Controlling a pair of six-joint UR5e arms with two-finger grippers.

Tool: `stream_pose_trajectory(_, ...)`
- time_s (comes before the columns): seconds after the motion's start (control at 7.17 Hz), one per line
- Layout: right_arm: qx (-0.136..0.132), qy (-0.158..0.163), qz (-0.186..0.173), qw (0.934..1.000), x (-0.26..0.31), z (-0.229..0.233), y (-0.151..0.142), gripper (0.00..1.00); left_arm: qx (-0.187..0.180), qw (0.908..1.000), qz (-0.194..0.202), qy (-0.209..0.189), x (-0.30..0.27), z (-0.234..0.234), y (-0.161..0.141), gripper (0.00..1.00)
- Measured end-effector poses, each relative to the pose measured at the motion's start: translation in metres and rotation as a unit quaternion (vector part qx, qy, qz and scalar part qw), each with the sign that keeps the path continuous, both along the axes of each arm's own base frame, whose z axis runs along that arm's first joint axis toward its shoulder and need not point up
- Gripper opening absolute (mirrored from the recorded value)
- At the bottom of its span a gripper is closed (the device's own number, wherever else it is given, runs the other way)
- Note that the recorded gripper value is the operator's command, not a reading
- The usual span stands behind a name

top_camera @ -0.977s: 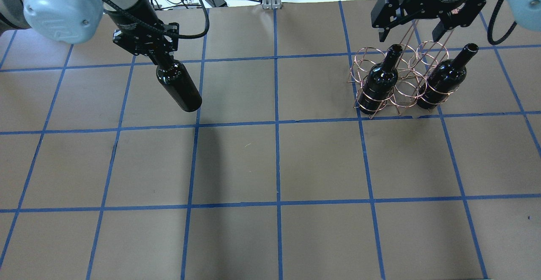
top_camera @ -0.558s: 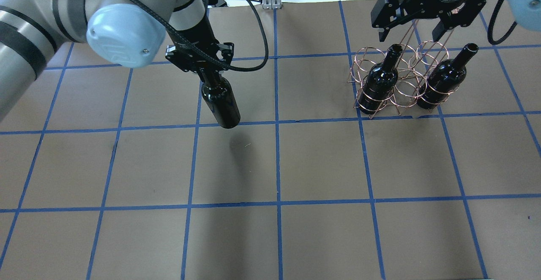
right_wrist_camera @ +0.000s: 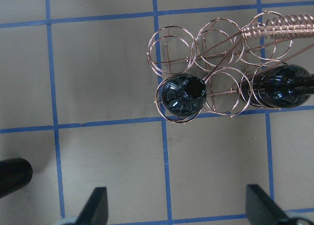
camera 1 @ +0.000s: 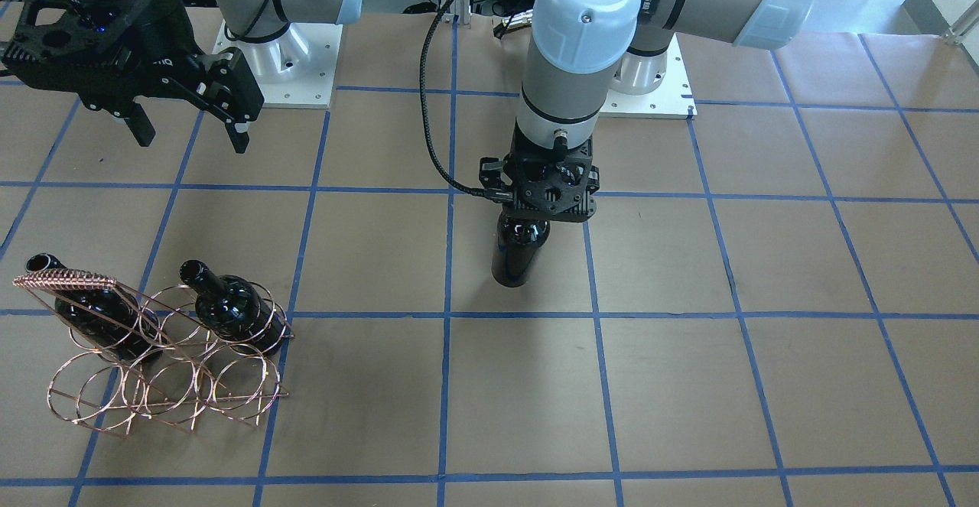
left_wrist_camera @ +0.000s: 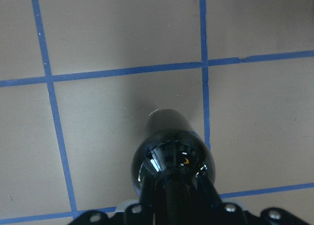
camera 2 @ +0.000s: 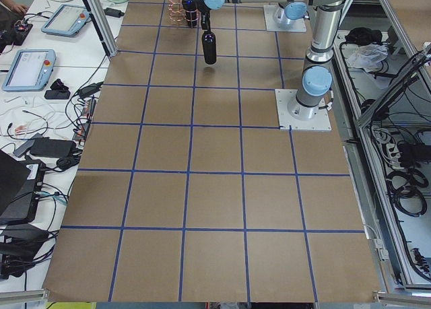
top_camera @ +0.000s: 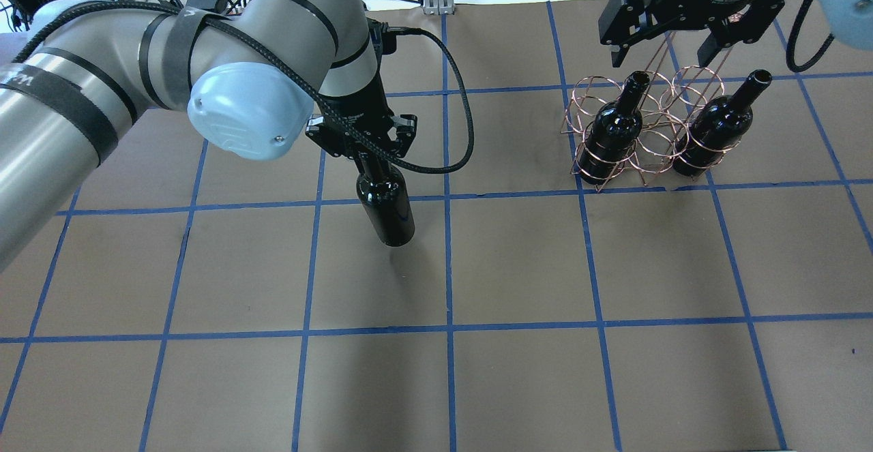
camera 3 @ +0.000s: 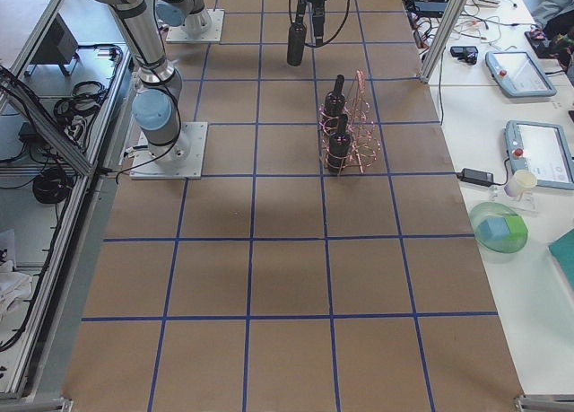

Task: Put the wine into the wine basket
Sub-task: 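Carry the bottle with the left gripper toward the table center and stand it upright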

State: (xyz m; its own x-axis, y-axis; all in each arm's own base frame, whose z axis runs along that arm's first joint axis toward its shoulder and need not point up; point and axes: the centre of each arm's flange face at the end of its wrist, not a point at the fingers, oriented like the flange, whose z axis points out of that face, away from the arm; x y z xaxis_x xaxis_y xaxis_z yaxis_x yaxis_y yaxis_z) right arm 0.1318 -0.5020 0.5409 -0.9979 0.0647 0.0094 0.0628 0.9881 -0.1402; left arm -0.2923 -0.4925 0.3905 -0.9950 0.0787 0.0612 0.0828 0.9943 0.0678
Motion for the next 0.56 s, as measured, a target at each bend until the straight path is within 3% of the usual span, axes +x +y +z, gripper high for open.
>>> stream_pose_trajectory(0.56, 0.0, 0.0, 0.0, 1.0, 0.0, 0.0, 0.0, 1.0, 0.001, 0.9999, -0.014, 0.006, -0.016, -0.011, 0.012, 0.0)
